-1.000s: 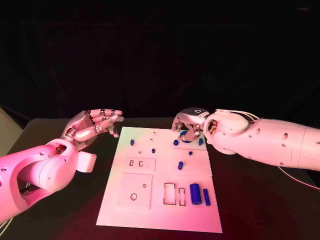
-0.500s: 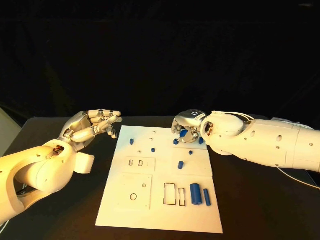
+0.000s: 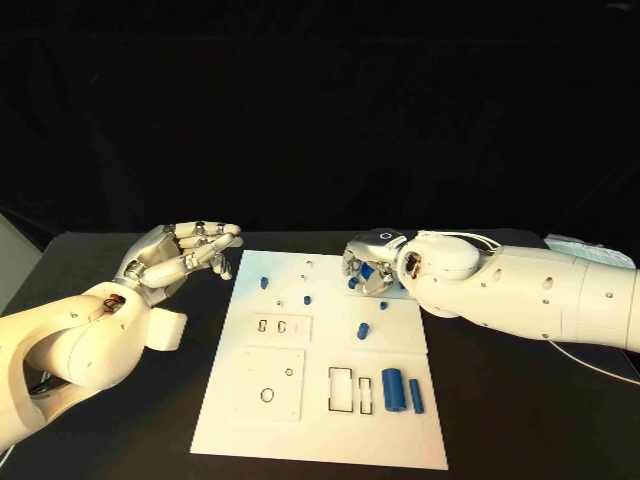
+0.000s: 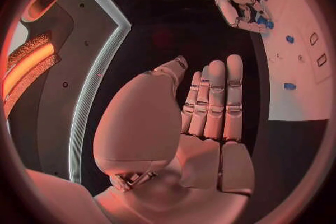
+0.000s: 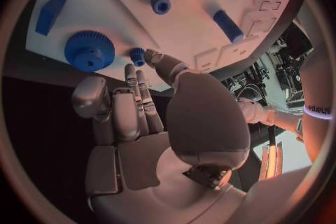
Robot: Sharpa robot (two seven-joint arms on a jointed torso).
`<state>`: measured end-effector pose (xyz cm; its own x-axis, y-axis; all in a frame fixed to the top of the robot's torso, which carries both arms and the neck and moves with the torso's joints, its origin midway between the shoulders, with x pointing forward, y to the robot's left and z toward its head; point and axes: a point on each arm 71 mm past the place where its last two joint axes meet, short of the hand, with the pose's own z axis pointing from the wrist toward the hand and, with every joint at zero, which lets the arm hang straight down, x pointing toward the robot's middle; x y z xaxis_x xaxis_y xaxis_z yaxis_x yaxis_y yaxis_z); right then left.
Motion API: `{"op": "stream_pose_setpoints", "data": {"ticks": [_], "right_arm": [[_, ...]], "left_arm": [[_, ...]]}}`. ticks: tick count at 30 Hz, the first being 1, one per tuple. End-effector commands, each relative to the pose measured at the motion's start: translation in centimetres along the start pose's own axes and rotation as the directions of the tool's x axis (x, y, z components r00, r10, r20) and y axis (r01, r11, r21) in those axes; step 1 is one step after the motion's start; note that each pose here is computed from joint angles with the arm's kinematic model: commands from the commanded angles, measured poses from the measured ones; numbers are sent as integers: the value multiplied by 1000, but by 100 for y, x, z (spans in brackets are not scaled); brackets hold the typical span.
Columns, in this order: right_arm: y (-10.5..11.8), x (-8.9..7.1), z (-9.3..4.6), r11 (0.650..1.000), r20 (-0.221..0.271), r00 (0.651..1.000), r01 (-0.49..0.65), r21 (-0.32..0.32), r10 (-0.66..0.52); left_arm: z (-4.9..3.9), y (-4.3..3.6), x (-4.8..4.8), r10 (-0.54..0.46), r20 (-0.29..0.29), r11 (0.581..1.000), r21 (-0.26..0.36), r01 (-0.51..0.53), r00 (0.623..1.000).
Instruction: Assemble the parts on the task board
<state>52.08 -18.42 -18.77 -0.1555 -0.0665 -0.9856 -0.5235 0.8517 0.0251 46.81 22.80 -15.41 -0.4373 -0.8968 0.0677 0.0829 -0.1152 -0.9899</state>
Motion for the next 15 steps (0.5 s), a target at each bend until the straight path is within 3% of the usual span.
{"op": "stream_pose_setpoints", "data": {"ticks": [1,15], "right_arm": [[9,24,7,1000,-20,1000,16,-2,-16],[2,25,6,1000,11,1000,6,1,-6]], "left_arm": [[7,-19,17,-1,-13,1000,9,2,1000],[13,-15,-1,-1,-7,1000,8,1,1000]]}}
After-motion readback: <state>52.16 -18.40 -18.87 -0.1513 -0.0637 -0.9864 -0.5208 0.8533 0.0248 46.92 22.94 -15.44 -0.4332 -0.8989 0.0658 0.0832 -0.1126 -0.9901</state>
